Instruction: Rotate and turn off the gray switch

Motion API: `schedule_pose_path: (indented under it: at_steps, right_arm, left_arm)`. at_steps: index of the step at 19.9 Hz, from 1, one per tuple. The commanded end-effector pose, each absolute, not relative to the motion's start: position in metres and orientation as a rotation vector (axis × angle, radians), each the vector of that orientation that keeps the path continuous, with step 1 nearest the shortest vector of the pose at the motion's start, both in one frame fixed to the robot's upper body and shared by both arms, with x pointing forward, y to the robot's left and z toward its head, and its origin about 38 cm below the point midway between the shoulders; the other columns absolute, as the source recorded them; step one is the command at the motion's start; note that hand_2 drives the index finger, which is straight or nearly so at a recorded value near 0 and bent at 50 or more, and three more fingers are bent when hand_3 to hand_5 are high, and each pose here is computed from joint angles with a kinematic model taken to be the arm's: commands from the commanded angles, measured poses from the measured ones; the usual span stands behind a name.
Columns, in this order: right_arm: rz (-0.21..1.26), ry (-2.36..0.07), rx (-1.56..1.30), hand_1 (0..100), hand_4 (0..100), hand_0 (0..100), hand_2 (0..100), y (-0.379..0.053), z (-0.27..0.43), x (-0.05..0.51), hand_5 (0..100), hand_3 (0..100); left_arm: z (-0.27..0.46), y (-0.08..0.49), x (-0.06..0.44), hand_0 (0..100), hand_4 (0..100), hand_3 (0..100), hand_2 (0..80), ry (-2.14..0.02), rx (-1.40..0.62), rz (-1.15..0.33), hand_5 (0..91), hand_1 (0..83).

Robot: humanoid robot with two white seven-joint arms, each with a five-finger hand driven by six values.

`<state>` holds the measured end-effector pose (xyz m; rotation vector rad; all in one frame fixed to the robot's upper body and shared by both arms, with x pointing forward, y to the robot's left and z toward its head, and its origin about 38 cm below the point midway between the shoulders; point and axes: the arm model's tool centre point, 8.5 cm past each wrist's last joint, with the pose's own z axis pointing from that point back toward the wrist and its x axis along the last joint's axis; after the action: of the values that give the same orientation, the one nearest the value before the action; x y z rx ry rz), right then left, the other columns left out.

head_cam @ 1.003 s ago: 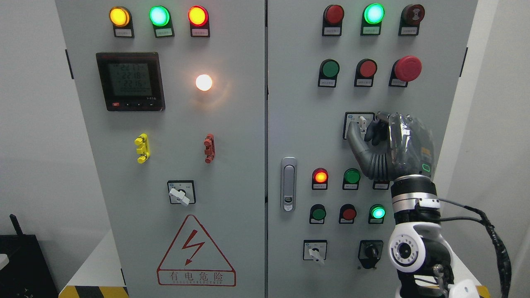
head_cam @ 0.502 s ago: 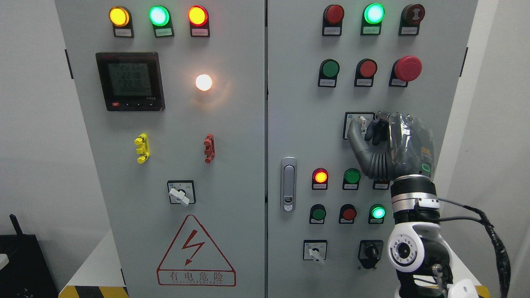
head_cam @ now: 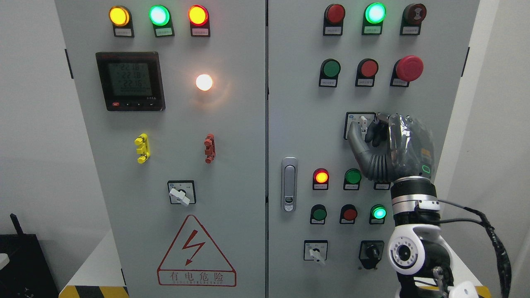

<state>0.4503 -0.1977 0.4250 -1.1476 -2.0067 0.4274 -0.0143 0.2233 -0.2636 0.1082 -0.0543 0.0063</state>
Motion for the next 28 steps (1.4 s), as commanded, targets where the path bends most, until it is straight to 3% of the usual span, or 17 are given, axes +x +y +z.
schedule_pose_path:
  at_steps: [1, 9, 14, 22, 25, 28]
  right_arm:
    - [0.41, -2.025, -1.178, 36, 80, 56, 76, -0.204, 0.432, 0.442, 93, 90]
    - [0.394, -2.07, -1.202, 37, 80, 56, 76, -0.207, 0.433, 0.428, 93, 90]
    - [0.376, -2.107, -1.268, 39, 77, 49, 72, -0.223, 0.432, 0.407, 91, 86]
    - [0.322, -2.287, -1.364, 40, 64, 47, 48, -0.23, 0.427, 0.364, 66, 74]
    - [0.363, -2.311, -1.343, 39, 53, 47, 41, -0.228, 0.415, 0.357, 52, 63]
    - [0.404, -2.357, -1.288, 31, 32, 50, 27, -0.223, 0.405, 0.354, 28, 42]
  left_arm:
    - [-0.263, 0.223, -0.023, 12, 0, 0, 0.0, -0.029, 0.11, 0.029, 0.0, 38.9]
    - [-0.263, 0.223, -0.023, 12, 0, 0, 0.0, -0.029, 0.11, 0.028, 0.0, 38.9]
    - [-0.263, 0.223, -0.023, 12, 0, 0, 0.0, -0.029, 0.108, 0.029, 0.0, 38.9]
    - [-0.263, 0.223, -0.023, 12, 0, 0, 0.0, -0.029, 0.108, 0.029, 0.0, 38.9]
    - [-0.263, 0.223, -0.023, 12, 0, 0, 0.0, -0.029, 0.108, 0.029, 0.0, 38.9]
    - [-0.263, 0.223, -0.023, 12, 0, 0, 0.0, -0.029, 0.108, 0.029, 0.0, 38.9]
